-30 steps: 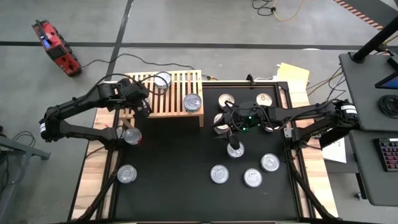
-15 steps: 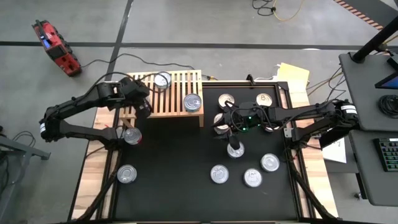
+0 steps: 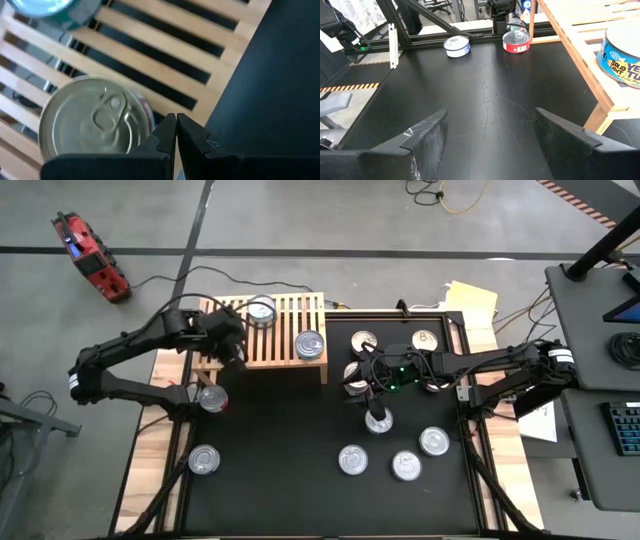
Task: Stack canned seafood by type on shelf
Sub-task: Put the blue pink tuna can on the shelf
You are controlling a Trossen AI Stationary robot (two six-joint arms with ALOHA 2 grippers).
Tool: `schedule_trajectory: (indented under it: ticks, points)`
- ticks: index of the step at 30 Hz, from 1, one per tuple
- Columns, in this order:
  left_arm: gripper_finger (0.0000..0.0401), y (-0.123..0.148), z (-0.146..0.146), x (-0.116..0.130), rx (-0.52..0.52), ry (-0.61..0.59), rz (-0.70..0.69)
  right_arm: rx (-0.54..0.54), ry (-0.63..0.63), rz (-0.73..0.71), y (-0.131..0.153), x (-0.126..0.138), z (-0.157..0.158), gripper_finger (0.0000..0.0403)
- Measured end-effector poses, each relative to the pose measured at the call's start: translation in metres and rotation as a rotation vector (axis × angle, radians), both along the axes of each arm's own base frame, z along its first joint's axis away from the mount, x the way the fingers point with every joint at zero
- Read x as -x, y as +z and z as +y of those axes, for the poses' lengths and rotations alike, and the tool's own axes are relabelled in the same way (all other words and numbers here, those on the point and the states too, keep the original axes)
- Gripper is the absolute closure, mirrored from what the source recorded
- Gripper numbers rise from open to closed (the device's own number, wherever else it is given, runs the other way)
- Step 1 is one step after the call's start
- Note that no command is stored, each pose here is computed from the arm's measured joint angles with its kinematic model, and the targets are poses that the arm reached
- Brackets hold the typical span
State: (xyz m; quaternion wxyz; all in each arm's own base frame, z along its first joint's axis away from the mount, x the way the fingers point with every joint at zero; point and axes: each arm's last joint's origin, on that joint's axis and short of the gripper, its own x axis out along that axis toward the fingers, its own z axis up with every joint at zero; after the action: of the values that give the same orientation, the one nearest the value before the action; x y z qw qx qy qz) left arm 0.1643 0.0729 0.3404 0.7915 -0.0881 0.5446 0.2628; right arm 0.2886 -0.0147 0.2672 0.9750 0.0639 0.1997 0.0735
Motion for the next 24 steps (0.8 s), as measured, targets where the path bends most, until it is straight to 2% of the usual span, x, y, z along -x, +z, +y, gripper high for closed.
schedule_trajectory:
  ticks: [7,24]
  points:
    - [0.0401,-0.007,-0.004,0.005,0.072,-0.036,0.077,0.001,0.0,0.0,0.0,0.0,0.0,0.0111]
    - [0.0401,-0.013,0.006,0.0,-0.132,0.044,0.205,0.012,0.005,-0.002,0.0,0.0,0.0,0.0131]
